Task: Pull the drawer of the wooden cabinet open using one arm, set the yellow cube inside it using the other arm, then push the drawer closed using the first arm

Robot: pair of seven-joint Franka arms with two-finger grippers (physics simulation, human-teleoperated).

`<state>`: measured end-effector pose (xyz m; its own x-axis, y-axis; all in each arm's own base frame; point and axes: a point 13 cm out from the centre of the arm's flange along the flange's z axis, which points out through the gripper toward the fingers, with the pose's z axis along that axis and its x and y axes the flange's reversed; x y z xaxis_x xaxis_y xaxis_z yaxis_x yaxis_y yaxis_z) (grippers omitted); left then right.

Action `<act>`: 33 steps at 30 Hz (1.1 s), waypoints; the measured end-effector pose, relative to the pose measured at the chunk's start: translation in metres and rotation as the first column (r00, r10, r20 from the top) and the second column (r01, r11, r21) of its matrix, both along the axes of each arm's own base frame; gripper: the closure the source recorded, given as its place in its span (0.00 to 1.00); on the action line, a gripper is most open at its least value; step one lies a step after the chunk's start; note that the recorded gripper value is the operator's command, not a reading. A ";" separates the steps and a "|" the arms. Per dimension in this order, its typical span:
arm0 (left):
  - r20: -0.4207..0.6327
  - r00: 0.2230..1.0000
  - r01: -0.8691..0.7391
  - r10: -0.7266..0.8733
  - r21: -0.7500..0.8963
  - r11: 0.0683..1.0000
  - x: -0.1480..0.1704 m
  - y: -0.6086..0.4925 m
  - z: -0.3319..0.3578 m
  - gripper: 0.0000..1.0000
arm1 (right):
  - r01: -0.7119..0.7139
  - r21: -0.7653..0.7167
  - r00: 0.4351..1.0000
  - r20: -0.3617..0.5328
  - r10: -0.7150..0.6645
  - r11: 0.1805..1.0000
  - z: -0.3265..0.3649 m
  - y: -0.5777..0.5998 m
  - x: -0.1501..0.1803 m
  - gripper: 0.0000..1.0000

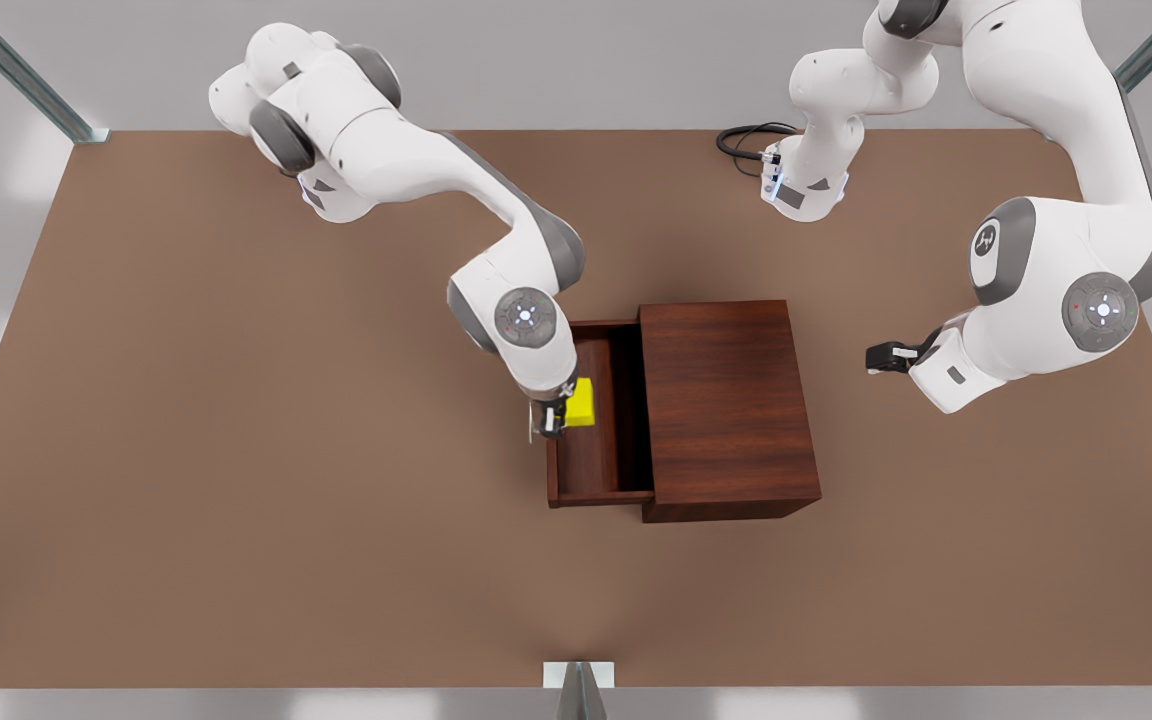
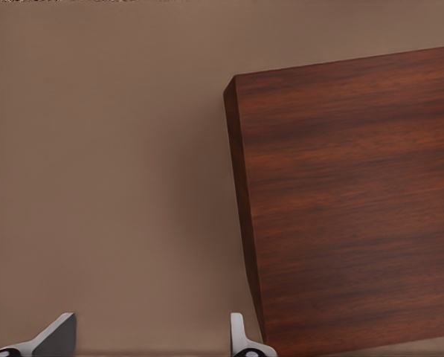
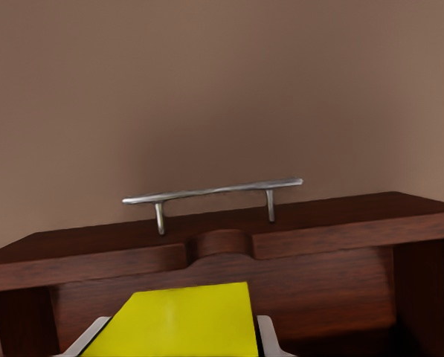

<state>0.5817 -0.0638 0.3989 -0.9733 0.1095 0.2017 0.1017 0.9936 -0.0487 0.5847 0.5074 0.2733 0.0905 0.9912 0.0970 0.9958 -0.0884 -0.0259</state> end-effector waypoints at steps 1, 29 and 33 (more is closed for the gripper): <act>0.004 1.000 0.003 -0.003 -0.001 1.000 0.000 -0.001 0.002 0.00 | 0.016 0.006 1.000 0.007 -0.016 1.000 0.000 0.006 0.000 0.50; 0.426 0.878 0.252 -0.219 -0.023 0.967 -0.048 -0.583 -0.197 0.00 | -0.532 -0.066 0.841 -0.160 0.517 0.845 0.072 -0.540 0.012 0.00; 0.505 0.858 0.160 -0.098 -0.082 0.984 -0.041 -0.605 -0.200 0.00 | -0.698 -0.032 0.711 -0.149 0.687 0.715 0.072 -0.541 0.013 0.00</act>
<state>0.5405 -0.6689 0.1985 -0.9158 0.2333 -0.3270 0.2702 0.9601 -0.0717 0.5974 -0.0335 0.3457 -0.6196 0.7833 0.0507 0.7673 0.6181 -0.1708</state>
